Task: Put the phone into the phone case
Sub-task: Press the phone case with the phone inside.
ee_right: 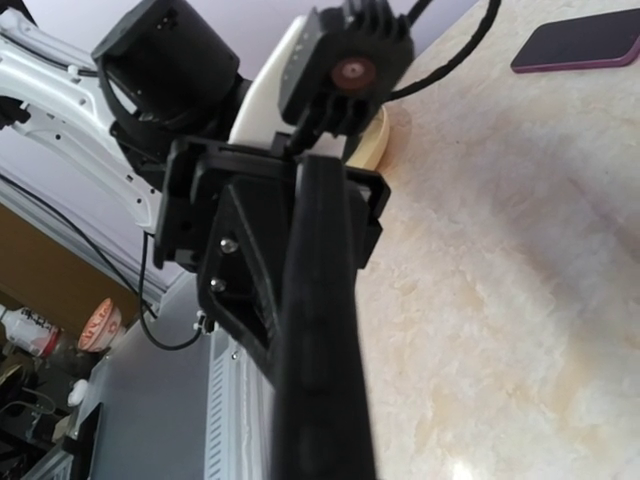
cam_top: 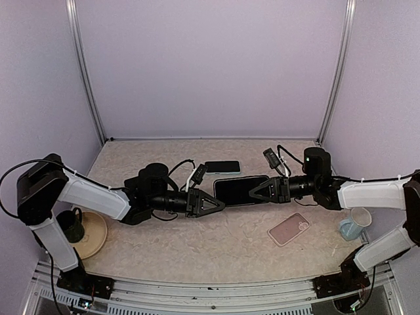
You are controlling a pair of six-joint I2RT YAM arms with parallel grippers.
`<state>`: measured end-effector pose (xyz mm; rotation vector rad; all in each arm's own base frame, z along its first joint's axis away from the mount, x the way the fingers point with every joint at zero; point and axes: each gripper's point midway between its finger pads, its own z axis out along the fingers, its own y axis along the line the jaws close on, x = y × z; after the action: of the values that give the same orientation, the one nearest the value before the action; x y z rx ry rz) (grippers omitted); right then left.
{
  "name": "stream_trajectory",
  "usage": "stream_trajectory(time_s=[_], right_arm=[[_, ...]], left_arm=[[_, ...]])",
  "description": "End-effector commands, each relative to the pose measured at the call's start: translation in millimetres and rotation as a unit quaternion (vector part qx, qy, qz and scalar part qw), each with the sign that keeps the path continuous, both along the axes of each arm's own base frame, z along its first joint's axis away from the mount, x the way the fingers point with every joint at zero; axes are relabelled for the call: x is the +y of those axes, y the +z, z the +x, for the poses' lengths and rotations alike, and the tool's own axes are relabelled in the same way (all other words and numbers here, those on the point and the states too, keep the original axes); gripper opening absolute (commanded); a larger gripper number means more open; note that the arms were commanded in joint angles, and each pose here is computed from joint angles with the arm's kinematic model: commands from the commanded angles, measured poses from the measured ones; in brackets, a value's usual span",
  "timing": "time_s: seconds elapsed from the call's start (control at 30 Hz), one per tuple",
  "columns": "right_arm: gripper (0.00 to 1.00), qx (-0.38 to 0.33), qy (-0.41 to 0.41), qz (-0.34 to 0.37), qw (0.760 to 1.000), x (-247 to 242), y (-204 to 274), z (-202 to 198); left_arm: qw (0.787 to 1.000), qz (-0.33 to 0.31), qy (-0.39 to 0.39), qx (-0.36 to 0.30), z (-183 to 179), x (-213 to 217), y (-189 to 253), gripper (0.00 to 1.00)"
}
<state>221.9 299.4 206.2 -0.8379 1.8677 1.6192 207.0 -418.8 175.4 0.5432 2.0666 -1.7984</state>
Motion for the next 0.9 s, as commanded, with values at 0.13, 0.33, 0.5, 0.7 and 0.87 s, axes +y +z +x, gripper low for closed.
stream_trajectory(time_s=[0.13,0.33,0.5,0.7,0.87], right_arm=[[0.04,-0.013,-0.033,-0.044,0.998,-4,-16,14],[0.04,-0.013,-0.028,-0.043,0.999,-5,-14,10],[0.04,-0.001,-0.010,-0.029,1.000,-4,-12,3],[0.04,0.015,0.023,-0.011,1.000,-3,-12,-9],[0.04,0.024,0.042,0.004,0.999,-2,-9,-17]], left_arm=[[0.999,-0.011,0.032,-0.011,16,0,9,0.01],[0.999,0.000,0.039,-0.026,20,5,9,0.25],[0.998,0.007,0.049,-0.044,24,10,14,0.43],[0.996,0.006,0.059,-0.062,30,13,23,0.50],[0.996,0.005,0.051,-0.066,30,10,24,0.51]])
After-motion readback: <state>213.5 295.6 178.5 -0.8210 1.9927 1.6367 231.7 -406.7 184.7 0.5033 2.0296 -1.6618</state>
